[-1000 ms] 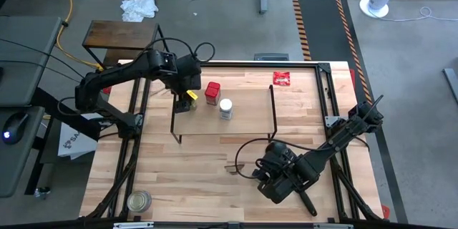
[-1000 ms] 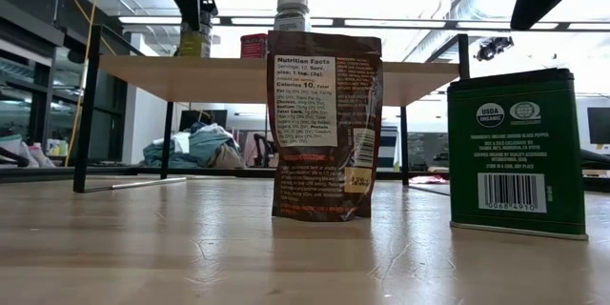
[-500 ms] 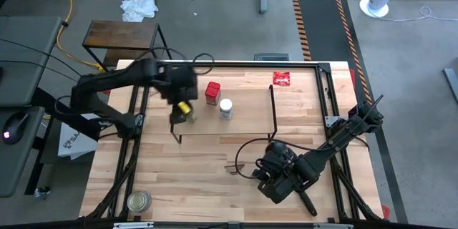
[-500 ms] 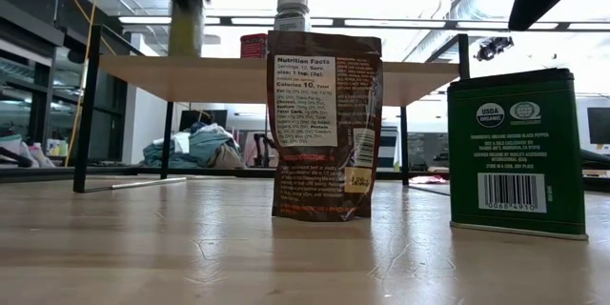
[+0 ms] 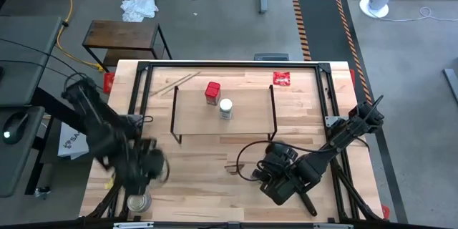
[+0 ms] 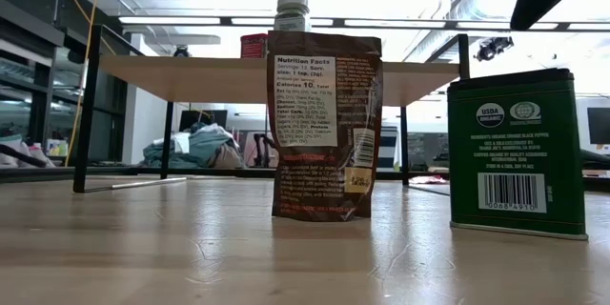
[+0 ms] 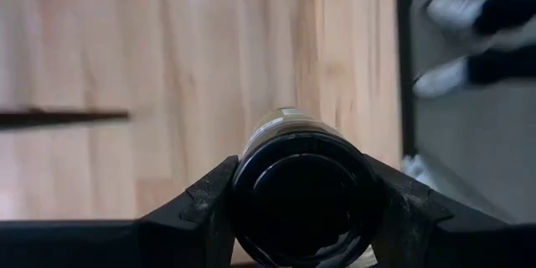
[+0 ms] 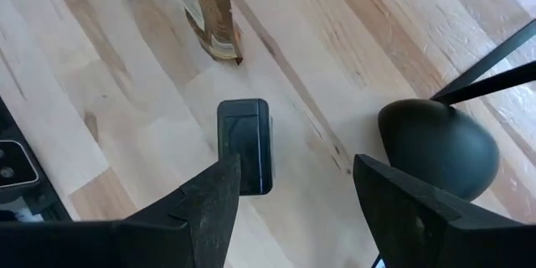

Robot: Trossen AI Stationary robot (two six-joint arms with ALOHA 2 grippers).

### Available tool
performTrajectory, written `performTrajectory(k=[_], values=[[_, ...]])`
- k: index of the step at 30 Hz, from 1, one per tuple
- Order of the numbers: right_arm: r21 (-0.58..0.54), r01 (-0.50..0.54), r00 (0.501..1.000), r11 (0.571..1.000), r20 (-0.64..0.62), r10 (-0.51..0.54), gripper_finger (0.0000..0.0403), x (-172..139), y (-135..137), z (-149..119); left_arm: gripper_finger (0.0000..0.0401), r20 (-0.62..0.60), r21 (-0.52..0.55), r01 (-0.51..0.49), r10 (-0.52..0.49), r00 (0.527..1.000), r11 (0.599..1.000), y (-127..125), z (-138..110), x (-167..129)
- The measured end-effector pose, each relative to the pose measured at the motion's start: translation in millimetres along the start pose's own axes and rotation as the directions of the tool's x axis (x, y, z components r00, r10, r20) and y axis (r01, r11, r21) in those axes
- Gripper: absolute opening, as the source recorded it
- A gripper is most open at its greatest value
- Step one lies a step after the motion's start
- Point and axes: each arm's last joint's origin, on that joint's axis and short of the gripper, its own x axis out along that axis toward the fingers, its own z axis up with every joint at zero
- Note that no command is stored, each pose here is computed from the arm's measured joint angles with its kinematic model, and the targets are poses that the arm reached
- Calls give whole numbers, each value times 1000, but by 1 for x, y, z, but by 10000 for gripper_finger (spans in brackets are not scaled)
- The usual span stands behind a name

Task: Shelf spices
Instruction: Remove the black seasoning bottle from the shelf

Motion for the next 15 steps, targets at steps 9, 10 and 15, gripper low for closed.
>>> performTrajectory(k=[9,10,15], values=[[13,-4,1000,1000,-3,4,229,0,0,1,192,-67,52,-152,155,986,987,-36,-30,87],[15,-6,1000,1000,-5,6,229,0,0,1,192,-55,41,-155,157,986,987,-35,-30,92],[19,-14,1000,1000,-27,15,229,1,0,2,229,-103,-25,-161,158,982,987,-26,-31,108]])
